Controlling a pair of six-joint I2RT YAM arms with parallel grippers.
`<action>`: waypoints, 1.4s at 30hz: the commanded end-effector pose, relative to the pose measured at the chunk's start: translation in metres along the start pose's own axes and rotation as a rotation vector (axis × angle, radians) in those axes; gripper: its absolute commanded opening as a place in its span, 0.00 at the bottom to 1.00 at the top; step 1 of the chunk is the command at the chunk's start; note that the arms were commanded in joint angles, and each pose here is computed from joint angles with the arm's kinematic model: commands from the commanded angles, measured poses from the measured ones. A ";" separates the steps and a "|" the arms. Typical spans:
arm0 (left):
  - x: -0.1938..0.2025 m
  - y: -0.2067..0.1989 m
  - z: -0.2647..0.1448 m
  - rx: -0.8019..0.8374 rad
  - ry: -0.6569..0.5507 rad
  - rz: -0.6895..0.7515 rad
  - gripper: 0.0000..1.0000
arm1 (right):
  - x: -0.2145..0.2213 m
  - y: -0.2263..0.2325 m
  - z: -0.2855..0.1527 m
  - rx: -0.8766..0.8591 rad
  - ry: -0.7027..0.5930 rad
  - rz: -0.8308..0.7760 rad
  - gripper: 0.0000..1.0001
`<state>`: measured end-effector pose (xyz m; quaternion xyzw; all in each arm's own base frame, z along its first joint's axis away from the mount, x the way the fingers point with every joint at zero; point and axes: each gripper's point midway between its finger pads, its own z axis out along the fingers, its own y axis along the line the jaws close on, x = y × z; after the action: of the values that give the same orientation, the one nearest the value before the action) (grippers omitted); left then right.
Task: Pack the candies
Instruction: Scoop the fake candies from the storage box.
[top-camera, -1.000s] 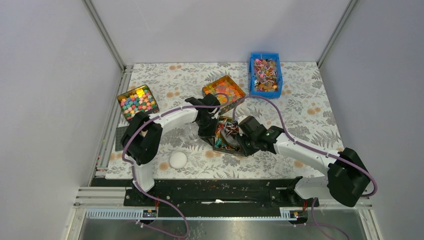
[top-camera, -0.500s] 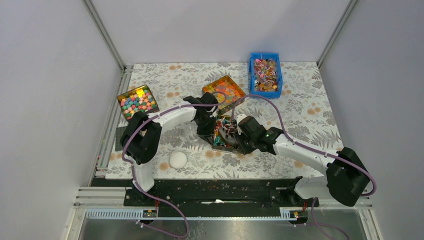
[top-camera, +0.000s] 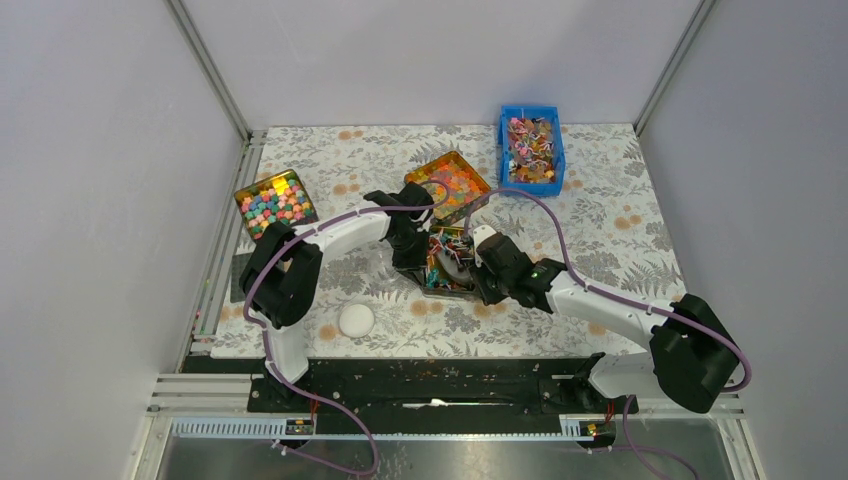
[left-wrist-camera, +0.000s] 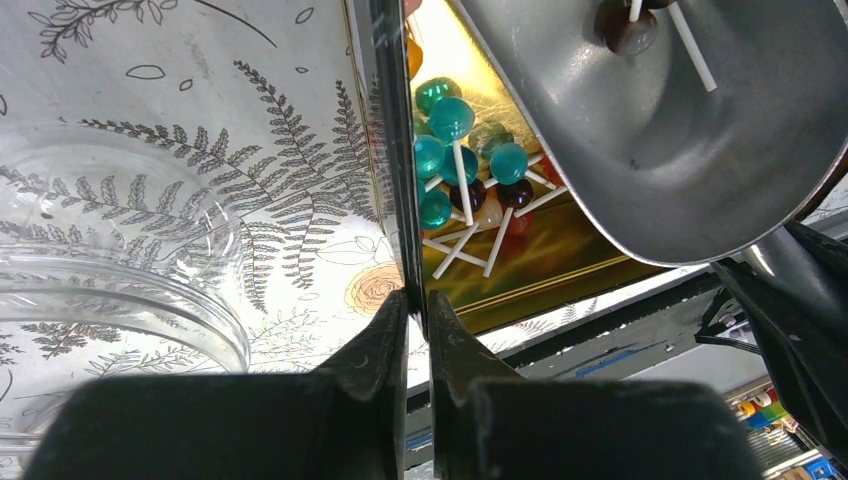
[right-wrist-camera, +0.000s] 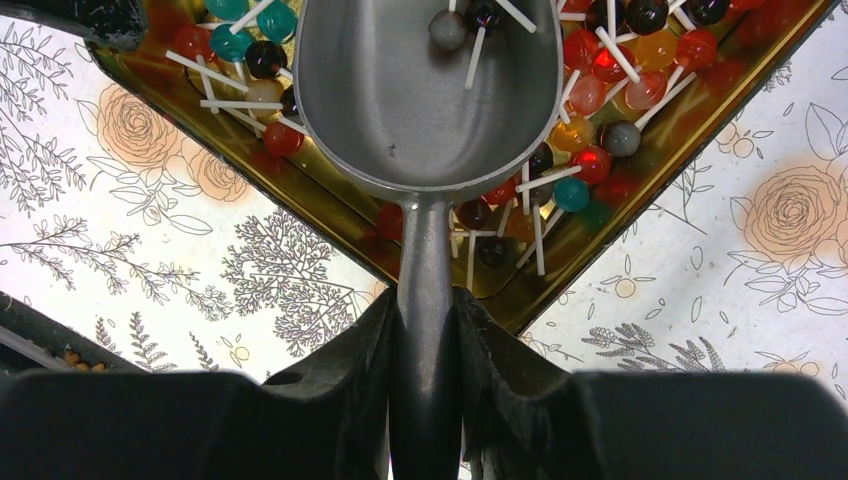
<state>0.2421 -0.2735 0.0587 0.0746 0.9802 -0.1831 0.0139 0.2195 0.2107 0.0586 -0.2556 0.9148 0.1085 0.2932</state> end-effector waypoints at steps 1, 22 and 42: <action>-0.001 -0.031 -0.020 0.125 -0.013 0.029 0.00 | -0.029 -0.001 0.005 0.020 -0.142 -0.004 0.00; -0.003 -0.024 -0.023 0.084 -0.028 0.036 0.00 | -0.062 -0.021 0.011 0.232 -0.068 -0.047 0.00; -0.007 -0.023 -0.025 0.077 -0.033 0.041 0.00 | -0.050 0.008 0.016 0.086 -0.149 -0.215 0.00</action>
<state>0.2469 -0.2666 0.0601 0.0656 0.9837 -0.1664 0.0198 0.2512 0.2296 0.0611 -0.3294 0.8862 0.0160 0.3255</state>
